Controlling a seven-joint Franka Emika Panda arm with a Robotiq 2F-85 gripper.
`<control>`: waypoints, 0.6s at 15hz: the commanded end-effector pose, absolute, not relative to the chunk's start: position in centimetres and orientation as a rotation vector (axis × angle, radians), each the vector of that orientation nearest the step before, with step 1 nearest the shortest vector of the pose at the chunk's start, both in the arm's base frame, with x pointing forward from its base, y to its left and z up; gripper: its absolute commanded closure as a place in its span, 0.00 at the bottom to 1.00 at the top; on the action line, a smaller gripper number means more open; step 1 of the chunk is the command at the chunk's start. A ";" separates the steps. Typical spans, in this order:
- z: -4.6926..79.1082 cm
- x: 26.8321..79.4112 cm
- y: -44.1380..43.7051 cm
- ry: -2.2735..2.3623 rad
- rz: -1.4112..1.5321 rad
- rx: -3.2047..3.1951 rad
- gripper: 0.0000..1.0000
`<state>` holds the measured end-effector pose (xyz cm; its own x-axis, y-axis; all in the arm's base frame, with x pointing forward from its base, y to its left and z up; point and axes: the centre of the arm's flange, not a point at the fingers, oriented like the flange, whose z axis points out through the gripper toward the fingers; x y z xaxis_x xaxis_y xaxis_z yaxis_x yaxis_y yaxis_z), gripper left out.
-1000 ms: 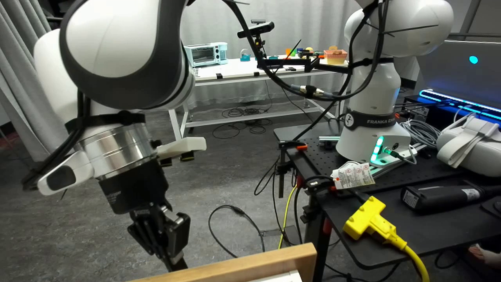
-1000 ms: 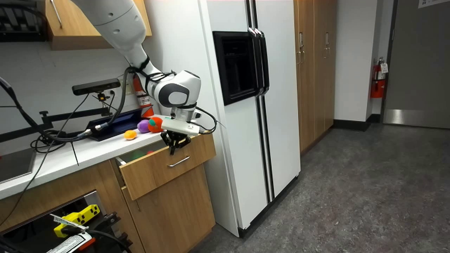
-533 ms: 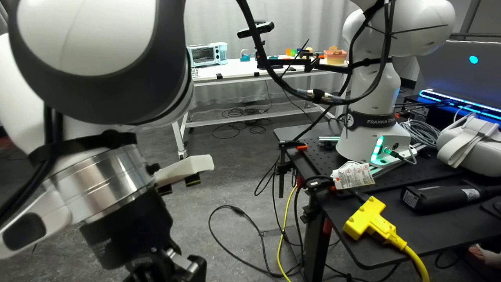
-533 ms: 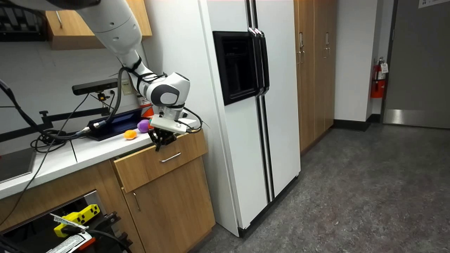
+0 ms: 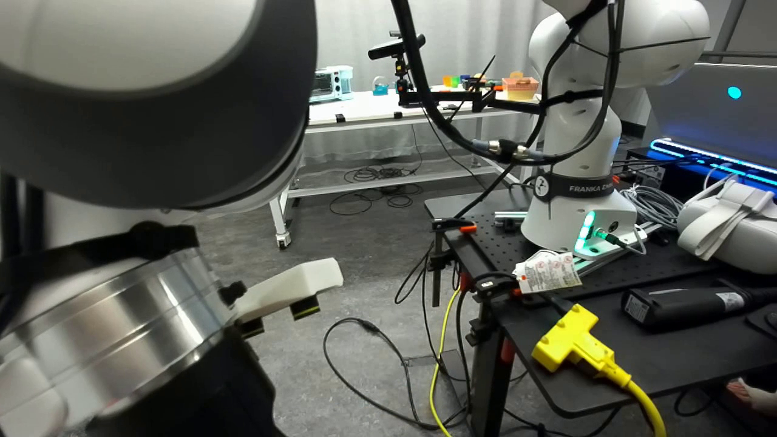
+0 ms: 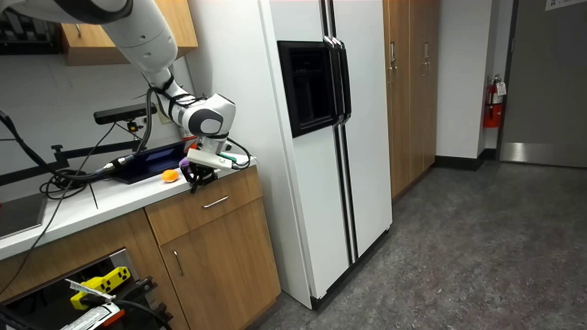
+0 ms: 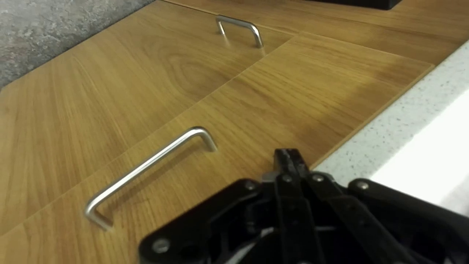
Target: Close the open drawer
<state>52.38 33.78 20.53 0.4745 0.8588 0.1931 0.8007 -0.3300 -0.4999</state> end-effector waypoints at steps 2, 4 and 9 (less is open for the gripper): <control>24.6 51.3 32.2 -1.466 0.099 -2.194 1.00; 27.1 50.6 31.2 -1.516 0.043 -2.204 1.00; 33.3 48.6 28.1 -1.616 -0.087 -2.240 1.00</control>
<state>51.41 31.33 29.25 0.3806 0.8904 0.2496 0.8942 -0.2856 -0.3448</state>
